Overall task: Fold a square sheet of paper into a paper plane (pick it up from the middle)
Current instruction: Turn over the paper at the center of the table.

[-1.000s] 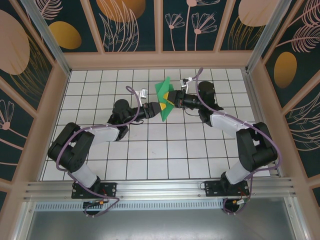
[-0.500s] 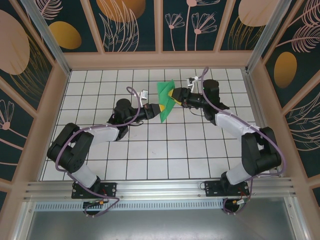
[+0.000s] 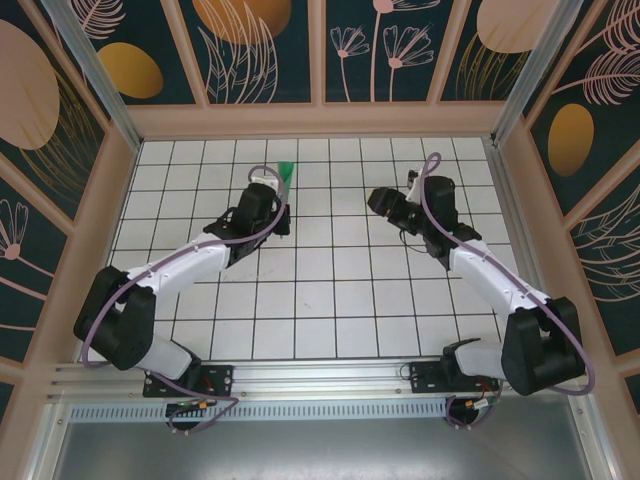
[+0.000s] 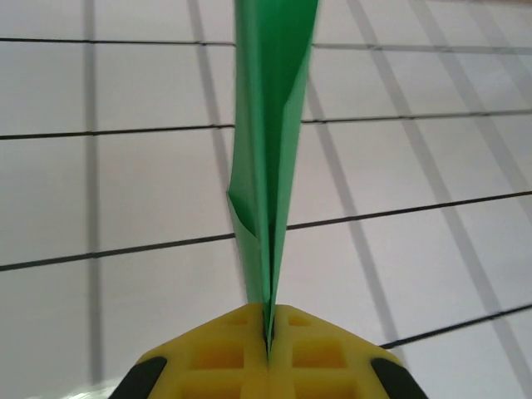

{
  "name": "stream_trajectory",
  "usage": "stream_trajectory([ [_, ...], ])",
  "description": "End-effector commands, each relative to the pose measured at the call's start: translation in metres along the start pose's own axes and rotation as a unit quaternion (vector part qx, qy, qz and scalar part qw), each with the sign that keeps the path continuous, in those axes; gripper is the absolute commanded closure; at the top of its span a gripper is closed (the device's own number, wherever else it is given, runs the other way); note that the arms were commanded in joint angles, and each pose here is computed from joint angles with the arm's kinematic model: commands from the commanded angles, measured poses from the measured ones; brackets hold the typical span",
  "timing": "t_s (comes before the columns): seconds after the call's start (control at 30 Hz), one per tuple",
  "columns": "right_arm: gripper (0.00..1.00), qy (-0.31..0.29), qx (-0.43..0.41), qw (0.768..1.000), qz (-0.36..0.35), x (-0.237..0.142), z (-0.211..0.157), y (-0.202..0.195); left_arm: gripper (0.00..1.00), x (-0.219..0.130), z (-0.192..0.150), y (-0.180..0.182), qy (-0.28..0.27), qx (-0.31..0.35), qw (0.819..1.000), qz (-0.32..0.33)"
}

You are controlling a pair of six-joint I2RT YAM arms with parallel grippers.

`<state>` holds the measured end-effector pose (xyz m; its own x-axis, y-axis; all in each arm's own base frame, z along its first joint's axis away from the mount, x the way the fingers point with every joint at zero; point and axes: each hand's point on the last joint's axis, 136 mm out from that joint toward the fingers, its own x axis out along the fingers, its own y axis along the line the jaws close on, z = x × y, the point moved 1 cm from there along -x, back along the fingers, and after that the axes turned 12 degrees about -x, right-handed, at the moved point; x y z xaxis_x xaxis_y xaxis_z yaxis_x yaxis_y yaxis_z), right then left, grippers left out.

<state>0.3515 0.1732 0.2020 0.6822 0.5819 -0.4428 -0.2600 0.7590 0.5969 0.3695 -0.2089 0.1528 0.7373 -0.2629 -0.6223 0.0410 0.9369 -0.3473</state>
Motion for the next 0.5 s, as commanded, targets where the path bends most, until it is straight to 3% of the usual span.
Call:
stream_trajectory([
  [0.0, 0.40, -0.016, -0.006, 0.999, -0.050, -0.006, 0.000, -0.018, 0.94, 0.003, -0.015, 0.058, 0.016, 0.102, 0.975, 0.196],
  [0.17, 0.40, -0.018, 0.005, 0.997, -0.075, -0.007, -0.003, -0.031, 0.94, 0.025, -0.029, 0.066, 0.023, 0.130, 0.958, 0.254],
  [0.47, 0.39, -0.017, 0.027, 0.996, -0.089, -0.008, -0.008, -0.045, 0.89, 0.073, -0.067, 0.056, 0.072, 0.137, 0.955, 0.252],
])
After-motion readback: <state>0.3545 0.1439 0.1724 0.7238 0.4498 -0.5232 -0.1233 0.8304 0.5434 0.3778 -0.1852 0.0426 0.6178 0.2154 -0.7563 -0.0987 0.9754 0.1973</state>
